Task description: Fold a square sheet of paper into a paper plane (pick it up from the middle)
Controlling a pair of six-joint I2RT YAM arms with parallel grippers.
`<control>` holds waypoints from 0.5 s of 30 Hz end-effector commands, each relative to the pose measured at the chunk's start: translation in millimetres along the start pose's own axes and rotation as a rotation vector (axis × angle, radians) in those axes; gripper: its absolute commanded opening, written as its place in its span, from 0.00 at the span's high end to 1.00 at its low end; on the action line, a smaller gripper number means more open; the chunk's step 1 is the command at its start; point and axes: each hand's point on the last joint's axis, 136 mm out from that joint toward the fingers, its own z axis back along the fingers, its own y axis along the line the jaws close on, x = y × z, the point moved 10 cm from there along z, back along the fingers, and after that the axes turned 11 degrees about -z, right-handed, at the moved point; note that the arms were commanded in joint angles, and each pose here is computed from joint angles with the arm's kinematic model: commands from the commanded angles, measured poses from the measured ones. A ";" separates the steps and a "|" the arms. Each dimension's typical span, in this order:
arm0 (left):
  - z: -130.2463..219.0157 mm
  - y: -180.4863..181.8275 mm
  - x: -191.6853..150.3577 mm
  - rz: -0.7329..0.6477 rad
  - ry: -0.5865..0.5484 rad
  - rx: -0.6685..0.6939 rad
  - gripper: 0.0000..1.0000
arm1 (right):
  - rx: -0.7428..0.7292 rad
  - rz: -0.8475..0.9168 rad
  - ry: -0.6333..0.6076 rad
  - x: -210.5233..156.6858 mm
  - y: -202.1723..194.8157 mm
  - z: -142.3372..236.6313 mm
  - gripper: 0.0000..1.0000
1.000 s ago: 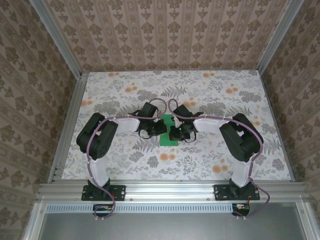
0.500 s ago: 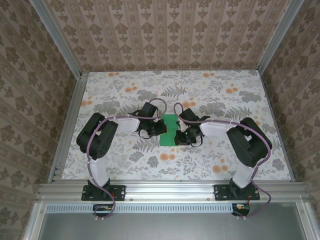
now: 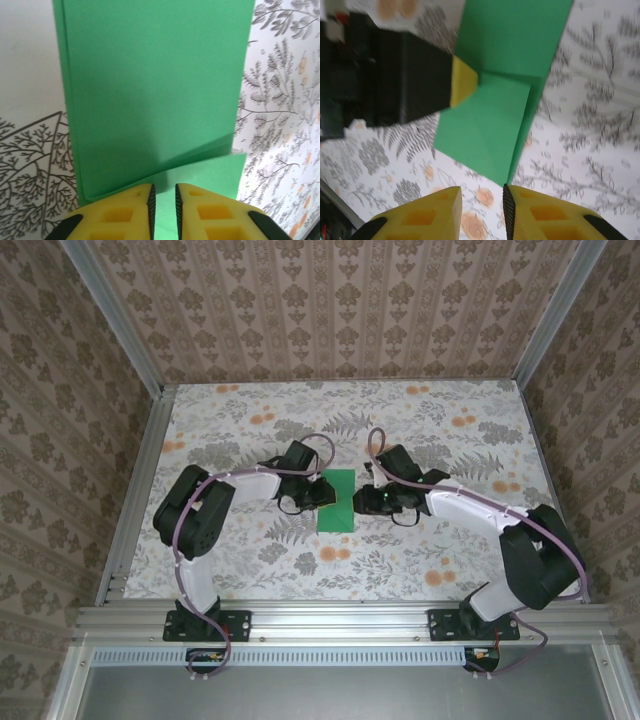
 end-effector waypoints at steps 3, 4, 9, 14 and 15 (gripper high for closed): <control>27.7 -24.2 9.2 -0.036 -0.077 -0.043 0.75 | 0.000 -0.024 -0.021 18.7 4.0 -20.8 0.68; 29.5 -23.4 8.4 -0.028 -0.082 -0.040 0.74 | 0.002 -0.034 -0.009 19.5 3.1 -26.0 0.68; 37.2 -15.7 -0.2 0.004 -0.112 -0.017 0.72 | -0.002 -0.049 0.020 19.2 -2.5 -41.5 0.61; 39.8 -6.3 -8.9 0.043 -0.123 -0.027 0.70 | 0.005 -0.029 0.070 19.3 -4.9 -54.6 0.56; 40.5 -5.1 -9.5 0.048 -0.127 -0.028 0.68 | 0.009 -0.025 0.076 20.3 -5.3 -56.5 0.56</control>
